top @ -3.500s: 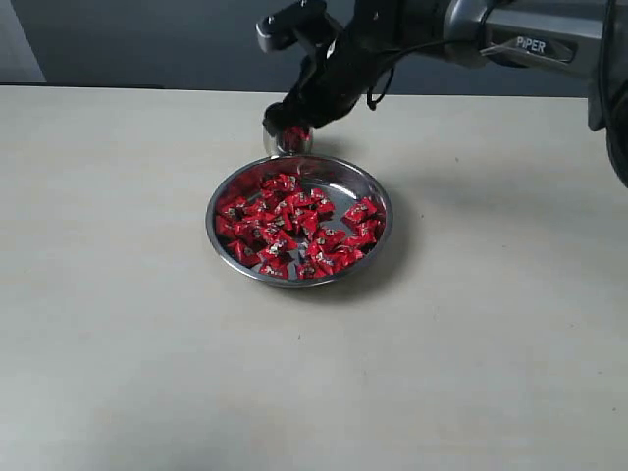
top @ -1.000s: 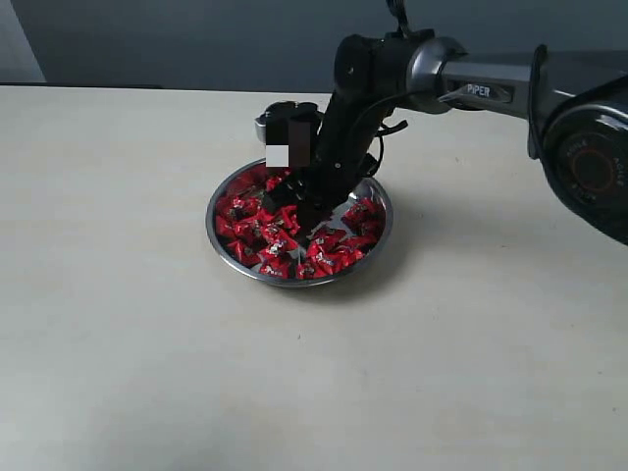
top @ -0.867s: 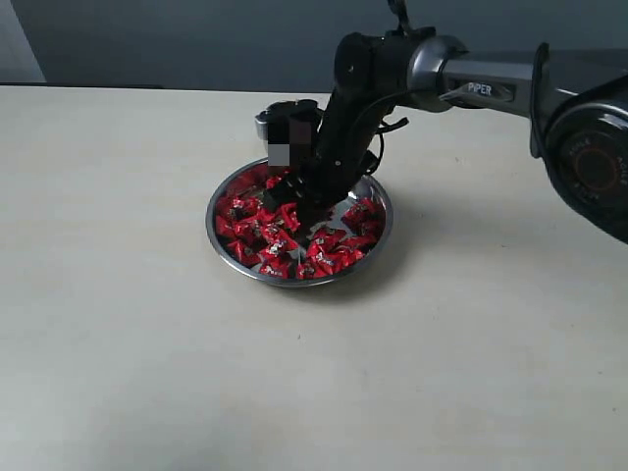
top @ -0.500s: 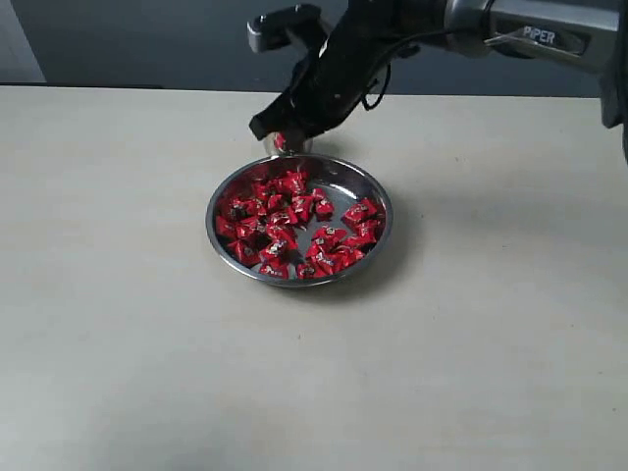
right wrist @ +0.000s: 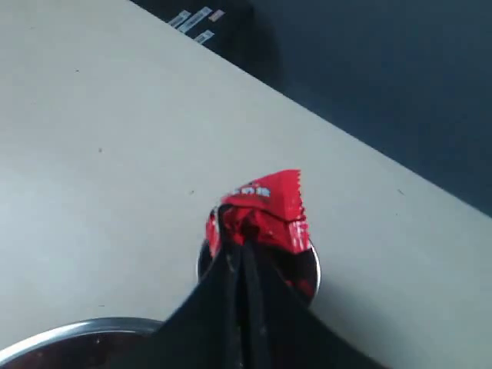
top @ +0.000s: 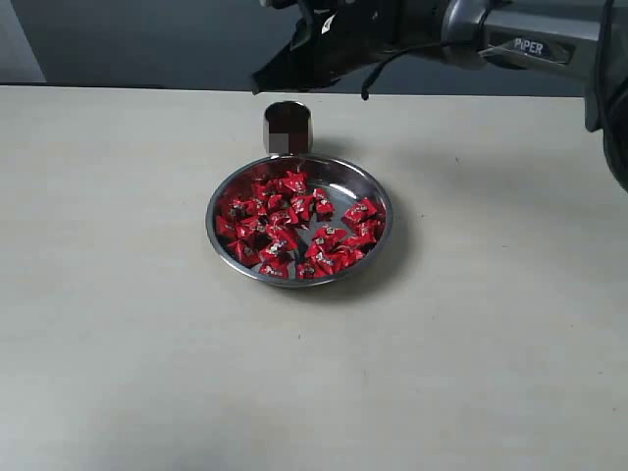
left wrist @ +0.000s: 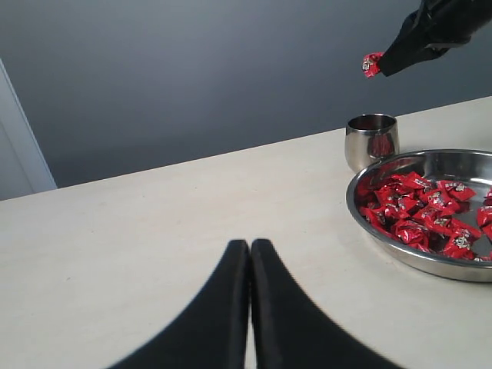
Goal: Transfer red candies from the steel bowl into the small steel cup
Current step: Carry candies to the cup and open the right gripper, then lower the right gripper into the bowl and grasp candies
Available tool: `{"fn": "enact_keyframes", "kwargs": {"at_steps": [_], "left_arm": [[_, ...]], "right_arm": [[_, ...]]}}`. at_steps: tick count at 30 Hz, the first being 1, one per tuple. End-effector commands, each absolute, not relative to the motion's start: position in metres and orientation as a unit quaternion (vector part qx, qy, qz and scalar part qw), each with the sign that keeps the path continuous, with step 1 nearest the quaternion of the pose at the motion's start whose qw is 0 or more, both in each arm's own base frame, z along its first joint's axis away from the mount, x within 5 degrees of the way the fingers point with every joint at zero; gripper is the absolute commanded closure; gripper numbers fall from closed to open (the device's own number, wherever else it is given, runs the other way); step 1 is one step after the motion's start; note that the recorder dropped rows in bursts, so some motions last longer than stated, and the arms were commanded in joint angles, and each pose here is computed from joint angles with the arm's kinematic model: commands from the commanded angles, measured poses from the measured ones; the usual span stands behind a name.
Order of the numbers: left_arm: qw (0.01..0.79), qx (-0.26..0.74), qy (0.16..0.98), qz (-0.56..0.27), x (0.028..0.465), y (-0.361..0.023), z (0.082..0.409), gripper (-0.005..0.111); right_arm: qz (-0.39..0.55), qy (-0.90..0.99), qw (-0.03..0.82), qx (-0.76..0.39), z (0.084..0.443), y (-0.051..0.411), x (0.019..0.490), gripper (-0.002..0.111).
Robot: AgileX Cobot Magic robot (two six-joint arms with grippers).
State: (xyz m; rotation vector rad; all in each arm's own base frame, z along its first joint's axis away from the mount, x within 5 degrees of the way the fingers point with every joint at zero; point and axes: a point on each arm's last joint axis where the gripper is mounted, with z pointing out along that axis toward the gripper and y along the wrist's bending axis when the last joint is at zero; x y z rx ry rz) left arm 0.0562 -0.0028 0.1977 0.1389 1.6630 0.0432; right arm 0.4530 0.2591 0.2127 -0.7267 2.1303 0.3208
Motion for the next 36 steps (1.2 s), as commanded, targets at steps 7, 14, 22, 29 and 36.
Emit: {"fn": "enact_keyframes", "kwargs": {"at_steps": [7, 14, 22, 29, 36], "left_arm": [[0.673, 0.061, 0.737, 0.019, 0.056, -0.003, 0.197, 0.105], [0.673, 0.061, 0.737, 0.019, 0.056, -0.003, 0.197, 0.105], [0.673, 0.061, 0.737, 0.019, 0.056, -0.003, 0.197, 0.105], [0.673, 0.061, 0.737, 0.019, 0.056, -0.003, 0.197, 0.105], [0.673, 0.061, 0.737, 0.019, 0.056, -0.003, 0.197, 0.105]], "right_arm": [[0.140, 0.868, 0.409, -0.244, 0.175, 0.248, 0.470, 0.104], [0.152, 0.882, 0.374, -0.242, 0.177, 0.247, 0.464, 0.066], [0.151, 0.918, 0.205, -0.303, 0.187, 0.239, 0.429, 0.066], [0.131, 0.923, 0.175, -0.316, 0.167, 0.237, 0.430, 0.066], [0.124, 0.929, 0.146, -0.318, 0.141, 0.237, 0.431, 0.066]]}}
